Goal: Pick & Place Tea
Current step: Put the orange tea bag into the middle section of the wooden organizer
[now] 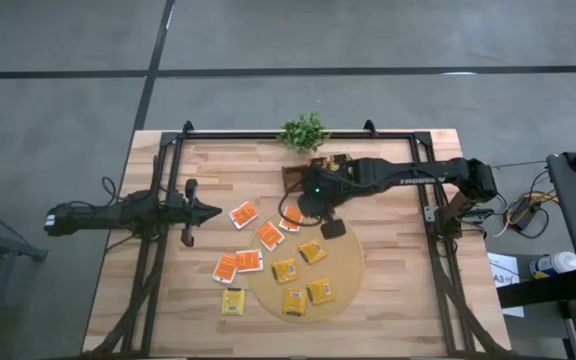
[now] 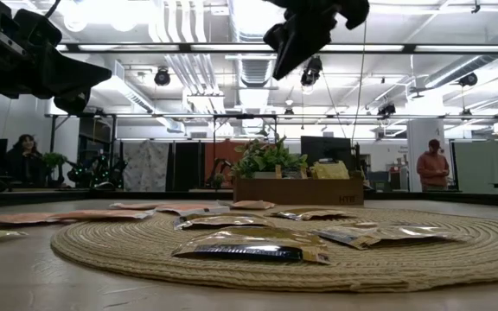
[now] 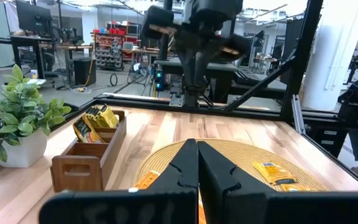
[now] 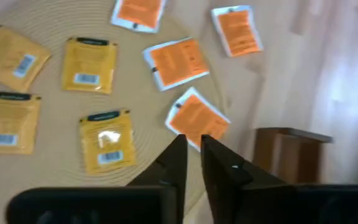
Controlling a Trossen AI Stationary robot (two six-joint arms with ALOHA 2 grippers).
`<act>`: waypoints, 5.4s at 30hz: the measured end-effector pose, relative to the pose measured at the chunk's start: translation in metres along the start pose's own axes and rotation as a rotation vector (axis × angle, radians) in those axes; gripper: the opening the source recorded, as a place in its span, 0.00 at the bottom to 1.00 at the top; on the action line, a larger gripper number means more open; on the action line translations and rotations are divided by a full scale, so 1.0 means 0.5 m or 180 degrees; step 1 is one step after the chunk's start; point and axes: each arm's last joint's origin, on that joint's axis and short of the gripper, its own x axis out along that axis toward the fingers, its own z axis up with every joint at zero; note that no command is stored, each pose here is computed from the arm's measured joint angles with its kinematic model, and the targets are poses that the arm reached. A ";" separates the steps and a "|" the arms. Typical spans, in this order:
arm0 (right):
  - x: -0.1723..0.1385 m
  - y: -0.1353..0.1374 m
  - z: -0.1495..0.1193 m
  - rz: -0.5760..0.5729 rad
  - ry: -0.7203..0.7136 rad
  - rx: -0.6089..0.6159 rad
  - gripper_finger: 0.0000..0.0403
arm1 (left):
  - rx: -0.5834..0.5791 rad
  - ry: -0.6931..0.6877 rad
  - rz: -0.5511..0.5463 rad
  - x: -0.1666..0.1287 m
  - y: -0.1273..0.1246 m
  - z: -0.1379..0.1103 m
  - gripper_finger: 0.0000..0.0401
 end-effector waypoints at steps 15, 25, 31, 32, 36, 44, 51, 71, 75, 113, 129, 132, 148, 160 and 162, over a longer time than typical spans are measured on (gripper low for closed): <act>0.042 0.119 0.011 0.0311 -0.0023 -0.0437 0.41 | 0.0000 -0.0001 0.0002 0.000 0.000 0.000 0.00; 0.050 0.167 0.013 0.0343 0.0133 -0.0195 0.55 | 0.0000 -0.0001 0.0002 0.000 0.000 0.000 0.00; 0.109 0.173 -0.010 0.0471 0.0696 -0.0388 0.59 | 0.0000 0.0000 0.0001 0.000 0.000 0.000 0.00; 0.121 0.175 -0.012 0.0495 0.0742 -0.0466 0.59 | 0.0000 0.0000 0.0001 0.000 0.000 0.000 0.00; 0.170 0.181 -0.021 0.0602 0.0916 -0.0719 0.59 | 0.0000 -0.0001 0.0001 0.000 0.000 0.000 0.00; 0.243 0.168 -0.043 0.0717 0.1176 -0.0926 0.57 | 0.0000 -0.0001 -0.0001 0.000 0.000 0.000 0.00; 0.265 0.168 -0.036 0.0688 0.1096 -0.1005 0.57 | 0.0000 0.0001 0.0000 0.000 0.000 0.000 0.00; 0.258 0.196 0.013 0.0320 0.0706 -0.1056 0.56 | 0.0000 0.0000 0.0002 0.000 0.000 0.000 0.00; 0.264 0.198 0.004 0.0323 0.0764 -0.1073 0.56 | 0.0000 0.0000 0.0002 0.000 0.000 0.000 0.00; 0.240 0.189 0.013 0.0240 0.1054 0.1710 0.56 | 0.0000 0.0000 0.0000 0.000 0.000 0.000 0.00; 0.307 0.155 -0.001 0.0051 0.1375 0.2720 0.52 | 0.0000 -0.0001 0.0002 0.000 0.000 0.000 0.00; 0.307 0.149 0.012 0.0043 0.1337 0.2830 0.52 | 0.0000 -0.0001 0.0002 0.000 0.000 0.000 0.00; 0.296 0.129 0.003 -0.0147 0.1576 0.3272 0.52 | 0.0000 0.0000 0.0001 0.000 0.000 0.000 0.00; 0.302 0.130 0.004 -0.0077 0.1527 0.3435 0.52 | 0.0000 0.0000 -0.0001 0.000 0.000 0.000 0.00; 0.303 0.130 0.006 -0.0071 0.1490 0.3469 0.52 | 0.0000 -0.0001 -0.0001 0.000 0.000 0.000 0.00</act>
